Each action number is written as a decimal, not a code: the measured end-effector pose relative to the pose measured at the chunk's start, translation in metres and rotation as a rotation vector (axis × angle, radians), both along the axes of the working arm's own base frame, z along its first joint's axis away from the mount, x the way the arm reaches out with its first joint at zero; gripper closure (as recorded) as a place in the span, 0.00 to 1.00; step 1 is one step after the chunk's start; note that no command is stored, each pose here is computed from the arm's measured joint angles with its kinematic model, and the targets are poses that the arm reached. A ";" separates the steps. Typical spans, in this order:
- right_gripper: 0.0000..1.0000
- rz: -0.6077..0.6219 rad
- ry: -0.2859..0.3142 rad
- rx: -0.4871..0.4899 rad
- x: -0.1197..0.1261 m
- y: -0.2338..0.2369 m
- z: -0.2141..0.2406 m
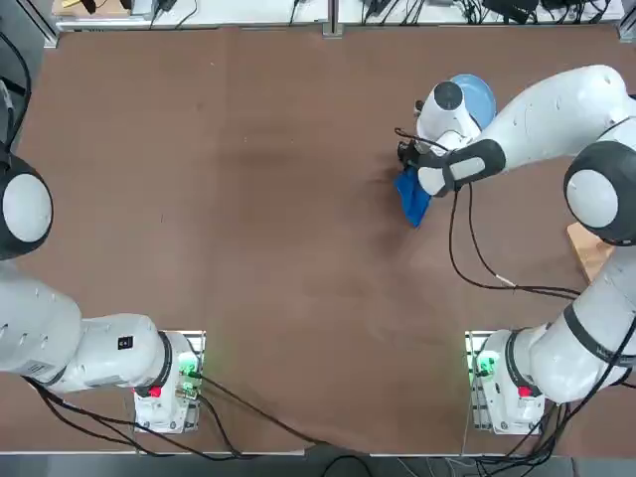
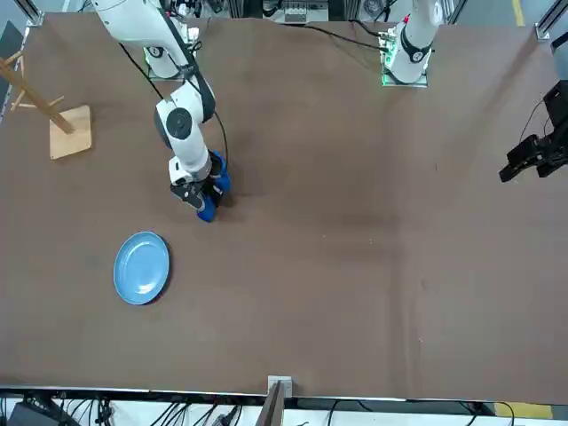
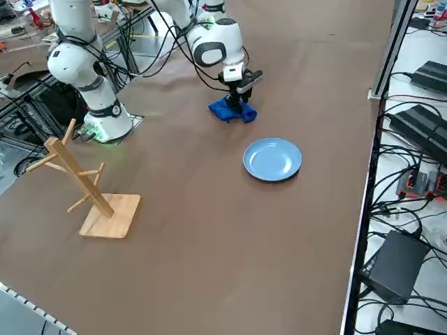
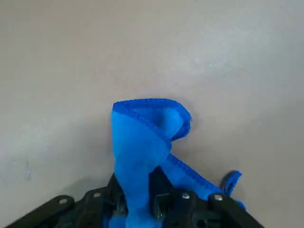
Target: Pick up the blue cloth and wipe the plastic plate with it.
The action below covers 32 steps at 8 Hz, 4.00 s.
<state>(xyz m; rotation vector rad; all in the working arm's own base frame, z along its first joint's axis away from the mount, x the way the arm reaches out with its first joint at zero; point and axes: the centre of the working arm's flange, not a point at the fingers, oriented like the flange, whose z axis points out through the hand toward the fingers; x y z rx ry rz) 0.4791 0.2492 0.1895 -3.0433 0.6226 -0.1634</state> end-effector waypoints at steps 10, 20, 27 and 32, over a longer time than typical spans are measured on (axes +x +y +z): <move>0.84 0.101 0.110 -0.118 0.075 -0.062 0.086; 0.84 0.302 0.202 -0.089 0.168 -0.173 0.189; 0.84 0.304 0.190 -0.123 0.187 -0.233 0.168; 0.84 0.327 0.118 -0.113 0.205 -0.234 0.113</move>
